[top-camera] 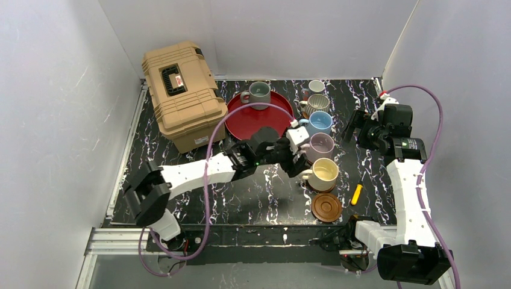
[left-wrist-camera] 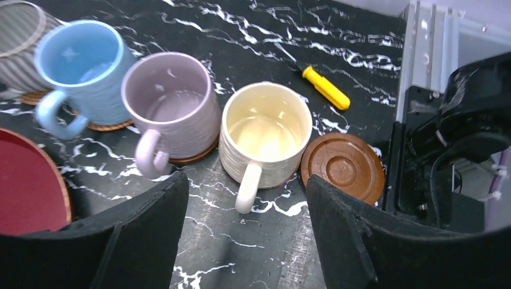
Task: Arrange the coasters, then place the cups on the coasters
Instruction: Move the cup to the tray.
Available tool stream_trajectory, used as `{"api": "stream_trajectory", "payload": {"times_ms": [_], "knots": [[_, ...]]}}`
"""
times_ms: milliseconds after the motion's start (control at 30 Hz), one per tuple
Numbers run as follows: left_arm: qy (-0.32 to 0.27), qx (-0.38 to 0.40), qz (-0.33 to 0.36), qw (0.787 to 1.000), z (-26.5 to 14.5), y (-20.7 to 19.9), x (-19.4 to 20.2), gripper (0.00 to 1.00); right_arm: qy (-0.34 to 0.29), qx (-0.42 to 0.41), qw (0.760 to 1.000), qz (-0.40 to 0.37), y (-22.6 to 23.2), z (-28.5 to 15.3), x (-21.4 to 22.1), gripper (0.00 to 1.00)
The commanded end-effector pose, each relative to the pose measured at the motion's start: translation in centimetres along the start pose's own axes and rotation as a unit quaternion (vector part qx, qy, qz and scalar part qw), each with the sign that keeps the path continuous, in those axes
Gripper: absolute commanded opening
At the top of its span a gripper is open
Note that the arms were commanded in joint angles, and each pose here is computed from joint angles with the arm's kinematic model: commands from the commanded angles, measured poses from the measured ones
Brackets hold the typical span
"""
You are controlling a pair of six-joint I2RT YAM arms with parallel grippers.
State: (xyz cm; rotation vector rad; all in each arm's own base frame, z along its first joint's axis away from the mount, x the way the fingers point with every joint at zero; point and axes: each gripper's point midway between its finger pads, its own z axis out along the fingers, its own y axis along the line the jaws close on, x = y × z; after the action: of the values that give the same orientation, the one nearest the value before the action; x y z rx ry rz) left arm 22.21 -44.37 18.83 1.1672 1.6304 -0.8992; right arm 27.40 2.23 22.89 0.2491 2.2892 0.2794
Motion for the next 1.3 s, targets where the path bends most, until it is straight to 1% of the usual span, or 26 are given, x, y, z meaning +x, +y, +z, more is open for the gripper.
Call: {"api": "stream_trajectory", "payload": {"times_ms": [0,133,200,300,400,467,500,533,600,667,767,900,1000,1100,1200,1267], "knots": [[-0.012,-0.04,-0.015,0.999,-4.2,0.7,-3.5,0.71,-0.04,0.004,0.999,-0.015,0.0,-1.3,-1.7,1.0],[0.019,-0.089,-0.052,0.994,-7.6,1.9,-5.0,0.77,-0.048,0.004,0.999,-0.016,0.2,-1.8,-2.1,1.0],[0.027,-0.117,-0.073,0.99,-9.3,3.2,-5.7,0.81,-0.051,-0.002,0.999,-0.016,0.4,-2.0,-2.4,1.0],[0.028,-0.15,-0.125,0.98,-11.5,5.7,-6.7,0.86,-0.055,-0.009,0.998,-0.016,0.7,-2.1,-2.7,1.0],[0.046,-0.175,-0.165,0.97,-12.9,8.4,-6.8,0.87,-0.056,-0.016,0.998,-0.015,1.0,-2.3,-2.7,1.0],[0.073,-0.198,-0.187,0.959,-13.4,10.5,-6.6,0.87,-0.056,-0.02,0.998,-0.015,1.1,-2.3,-2.6,1.0],[0.093,-0.208,-0.204,0.952,-13.5,11.5,-5.7,0.87,-0.056,-0.022,0.998,-0.015,1.2,-2.3,-2.6,1.0],[0.092,-0.218,-0.219,0.947,-13.6,12.7,-6.4,0.87,-0.056,-0.024,0.998,-0.015,1.3,-2.3,-2.5,1.0],[0.104,-0.234,-0.252,0.933,-13.7,15.2,-6.1,0.86,-0.056,-0.028,0.998,-0.015,1.4,-2.3,-2.5,1.0],[0.11,-0.26,-0.27,0.921,-13.8,18.1,-5.8,0.84,-0.058,-0.031,0.998,-0.014,1.5,-2.4,-2.5,1.0],[0.125,-0.294,-0.281,0.905,-13.2,22.2,-5.0,0.79,-0.059,-0.037,0.997,-0.015,1.7,-2.4,-2.4,1.0],[0.141,-0.326,-0.29,0.889,-11.7,26.6,-3.7,0.74,-0.058,-0.044,0.997,-0.015,1.9,-2.7,-2.1,1.0],[0.138,-0.351,-0.274,0.884,-10.7,29.3,-3.6,0.73,-0.056,-0.046,0.997,-0.014,2.0,-2.9,-1.8,1.0],[0.136,-0.386,-0.257,0.875,-10.3,32.1,-2.8,0.69,-0.056,-0.051,0.997,-0.015,2.2,-3.0,-1.7,1.0],[0.128,-0.406,-0.258,0.867,-9.9,34.4,-1.6,0.66,-0.055,-0.054,0.997,-0.014,2.2,-3.0,-1.5,1.0],[0.12,-0.411,-0.257,0.866,-9.6,35.6,-1.0,0.66,-0.054,-0.056,0.997,-0.014,2.3,-3.1,-1.4,1.0]]}}
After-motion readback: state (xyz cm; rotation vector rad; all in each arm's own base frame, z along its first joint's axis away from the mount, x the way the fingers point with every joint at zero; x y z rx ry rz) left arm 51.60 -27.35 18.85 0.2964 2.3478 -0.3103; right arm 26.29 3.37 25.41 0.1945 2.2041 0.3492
